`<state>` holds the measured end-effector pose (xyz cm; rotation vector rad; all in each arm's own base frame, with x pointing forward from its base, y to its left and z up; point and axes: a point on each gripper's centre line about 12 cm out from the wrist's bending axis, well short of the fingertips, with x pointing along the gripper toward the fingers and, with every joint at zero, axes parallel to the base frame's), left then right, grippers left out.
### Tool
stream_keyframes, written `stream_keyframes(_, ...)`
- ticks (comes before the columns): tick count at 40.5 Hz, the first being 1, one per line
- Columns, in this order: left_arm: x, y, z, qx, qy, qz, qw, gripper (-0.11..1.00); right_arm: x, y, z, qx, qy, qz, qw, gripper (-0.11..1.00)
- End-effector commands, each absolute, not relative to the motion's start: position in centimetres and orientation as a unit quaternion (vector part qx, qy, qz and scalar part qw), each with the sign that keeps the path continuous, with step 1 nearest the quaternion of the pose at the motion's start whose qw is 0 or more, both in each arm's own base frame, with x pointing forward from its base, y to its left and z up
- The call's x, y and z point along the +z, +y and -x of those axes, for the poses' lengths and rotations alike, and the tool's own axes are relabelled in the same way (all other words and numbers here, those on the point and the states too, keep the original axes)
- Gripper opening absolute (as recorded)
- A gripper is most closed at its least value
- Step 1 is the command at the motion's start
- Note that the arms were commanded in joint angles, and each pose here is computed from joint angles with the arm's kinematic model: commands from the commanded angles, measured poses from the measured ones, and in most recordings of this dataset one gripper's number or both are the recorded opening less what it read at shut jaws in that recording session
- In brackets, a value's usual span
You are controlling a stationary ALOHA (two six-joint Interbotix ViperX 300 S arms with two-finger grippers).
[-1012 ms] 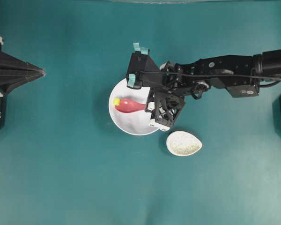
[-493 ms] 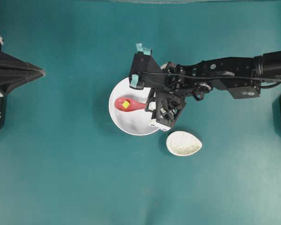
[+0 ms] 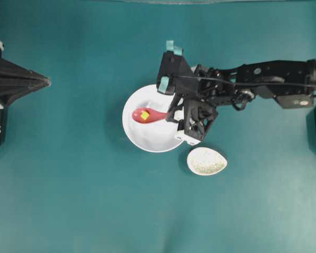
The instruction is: Scoop the yellow hexagonal prism block from the bowl with a spoon using the right arm.
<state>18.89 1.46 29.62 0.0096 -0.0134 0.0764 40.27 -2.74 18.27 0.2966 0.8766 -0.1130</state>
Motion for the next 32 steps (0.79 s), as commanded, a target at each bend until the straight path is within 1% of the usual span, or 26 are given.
stream_keyframes(1,30.9,1.5,-19.0,0.04,-0.023,-0.006,0.999,-0.01,20.6,-2.7,-40.1,-0.051,0.394,-0.141,0.907,0.25)
stream_keyframes(21,30.9,1.5,-19.0,0.04,-0.023,-0.006,0.999,-0.01,25.3,-2.6,-38.1,-0.045,0.34,-0.131,0.93,0.24)
stream_keyframes(32,30.9,1.5,-19.0,0.039,-0.023,-0.007,0.999,-0.01,28.0,-2.7,-36.7,-0.043,0.308,-0.107,0.944,0.24)
